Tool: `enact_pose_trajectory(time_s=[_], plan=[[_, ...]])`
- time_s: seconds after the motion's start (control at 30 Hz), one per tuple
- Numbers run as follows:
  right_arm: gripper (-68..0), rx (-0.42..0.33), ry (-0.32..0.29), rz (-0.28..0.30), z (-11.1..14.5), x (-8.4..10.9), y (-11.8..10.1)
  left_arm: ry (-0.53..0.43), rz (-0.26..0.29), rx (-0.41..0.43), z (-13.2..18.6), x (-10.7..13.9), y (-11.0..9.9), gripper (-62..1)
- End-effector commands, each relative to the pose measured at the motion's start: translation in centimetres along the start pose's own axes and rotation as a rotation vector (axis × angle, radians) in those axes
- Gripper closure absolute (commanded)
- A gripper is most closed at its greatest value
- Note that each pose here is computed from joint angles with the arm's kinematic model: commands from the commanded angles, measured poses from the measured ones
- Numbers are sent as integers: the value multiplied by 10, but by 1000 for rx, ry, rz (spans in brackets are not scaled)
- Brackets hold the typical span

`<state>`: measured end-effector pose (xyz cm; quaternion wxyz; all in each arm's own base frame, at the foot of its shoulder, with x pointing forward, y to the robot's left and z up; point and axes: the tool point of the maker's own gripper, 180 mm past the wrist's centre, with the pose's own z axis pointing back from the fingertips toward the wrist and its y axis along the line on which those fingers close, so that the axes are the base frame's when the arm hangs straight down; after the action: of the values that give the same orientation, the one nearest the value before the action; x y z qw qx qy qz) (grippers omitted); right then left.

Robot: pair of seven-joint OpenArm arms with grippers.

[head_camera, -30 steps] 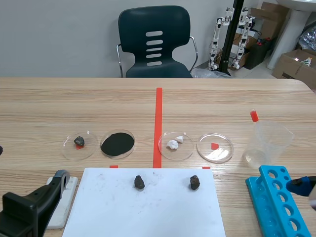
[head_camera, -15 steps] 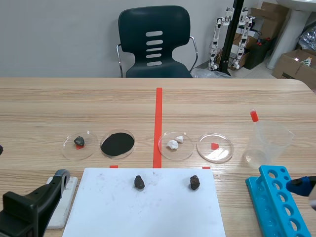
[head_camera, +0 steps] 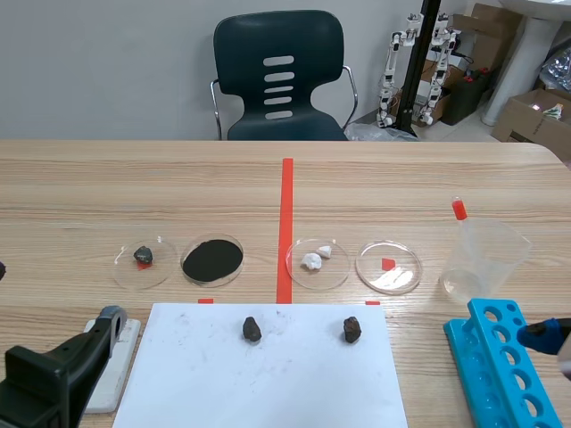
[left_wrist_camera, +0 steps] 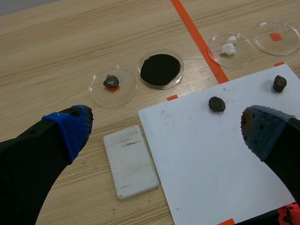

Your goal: Return to the home posture

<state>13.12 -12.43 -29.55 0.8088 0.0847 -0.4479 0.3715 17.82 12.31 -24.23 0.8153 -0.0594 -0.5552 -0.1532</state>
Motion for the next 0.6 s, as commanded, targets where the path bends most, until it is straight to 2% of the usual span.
enact_pose_trajectory(time_s=[0.0,0.57], plan=[[-657,-10,-36,9,0,11,-4,-25,10,1,0,6,-1,-623],[-657,-10,-36,9,0,11,-4,-12,10,1,0,4,-1,-623]])
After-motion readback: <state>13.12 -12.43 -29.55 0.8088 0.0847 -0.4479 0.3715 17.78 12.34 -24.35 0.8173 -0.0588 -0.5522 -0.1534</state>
